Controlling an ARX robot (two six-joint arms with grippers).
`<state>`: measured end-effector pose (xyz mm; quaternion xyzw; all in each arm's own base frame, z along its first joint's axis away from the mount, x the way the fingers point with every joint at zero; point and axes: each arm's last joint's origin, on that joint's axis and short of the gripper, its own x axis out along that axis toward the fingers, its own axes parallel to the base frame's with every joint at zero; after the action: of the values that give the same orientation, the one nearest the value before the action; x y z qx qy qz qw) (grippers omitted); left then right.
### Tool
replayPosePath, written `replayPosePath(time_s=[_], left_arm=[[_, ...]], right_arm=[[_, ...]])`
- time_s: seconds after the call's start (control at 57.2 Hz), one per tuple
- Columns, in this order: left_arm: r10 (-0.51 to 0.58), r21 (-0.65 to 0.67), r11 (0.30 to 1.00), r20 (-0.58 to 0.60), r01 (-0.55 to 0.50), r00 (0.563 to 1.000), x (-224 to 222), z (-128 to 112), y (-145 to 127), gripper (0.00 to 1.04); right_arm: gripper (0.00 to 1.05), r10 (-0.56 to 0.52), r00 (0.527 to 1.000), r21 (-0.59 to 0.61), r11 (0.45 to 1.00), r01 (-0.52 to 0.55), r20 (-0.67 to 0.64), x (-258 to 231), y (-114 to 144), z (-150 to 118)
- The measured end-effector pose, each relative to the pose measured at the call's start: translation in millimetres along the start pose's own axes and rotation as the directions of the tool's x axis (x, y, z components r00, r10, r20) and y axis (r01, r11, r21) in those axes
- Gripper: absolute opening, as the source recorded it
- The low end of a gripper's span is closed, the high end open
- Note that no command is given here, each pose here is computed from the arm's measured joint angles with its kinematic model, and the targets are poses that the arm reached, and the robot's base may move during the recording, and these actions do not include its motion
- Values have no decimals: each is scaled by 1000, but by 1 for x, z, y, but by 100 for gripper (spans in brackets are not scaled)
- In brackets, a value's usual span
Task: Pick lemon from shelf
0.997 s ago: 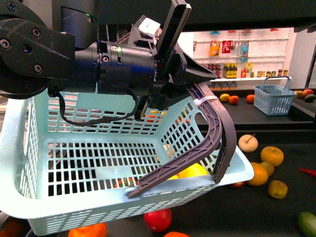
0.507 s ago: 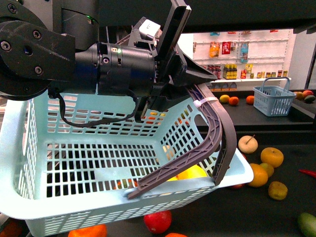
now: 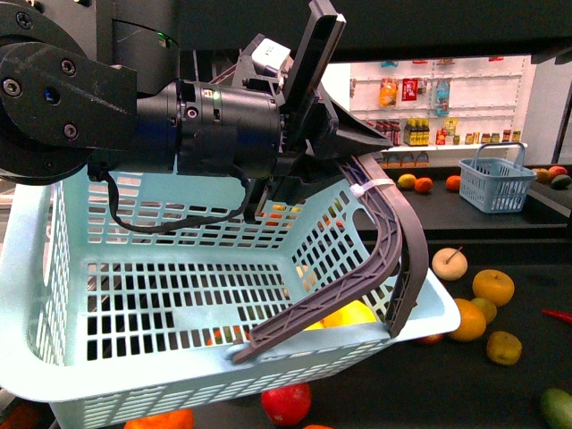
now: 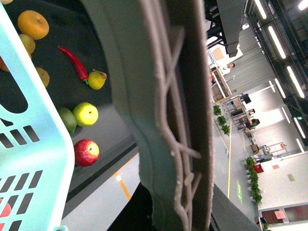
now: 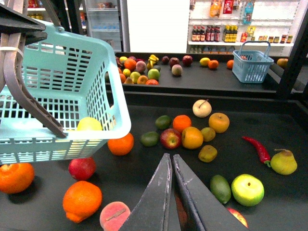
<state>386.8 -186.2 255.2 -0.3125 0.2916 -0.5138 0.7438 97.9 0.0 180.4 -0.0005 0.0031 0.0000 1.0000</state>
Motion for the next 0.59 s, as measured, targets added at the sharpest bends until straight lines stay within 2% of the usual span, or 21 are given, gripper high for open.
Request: replayPosePath(time_s=[0.297,0.525,0.595], left_arm=[[0,-1,1000,0,0,1000,0,0,0,10],[0,-1,1000,0,0,1000,0,0,0,10],[0,0,1000,0,0,1000,0,0,0,10]], right_arm=[[7,2,1000,0,1000,-2,5,0,0,-13],[7,0,1000,0,1000,0,12,-1,0,-12],[15,1,1000,0,1000,-1,13,-1,0,-12]])
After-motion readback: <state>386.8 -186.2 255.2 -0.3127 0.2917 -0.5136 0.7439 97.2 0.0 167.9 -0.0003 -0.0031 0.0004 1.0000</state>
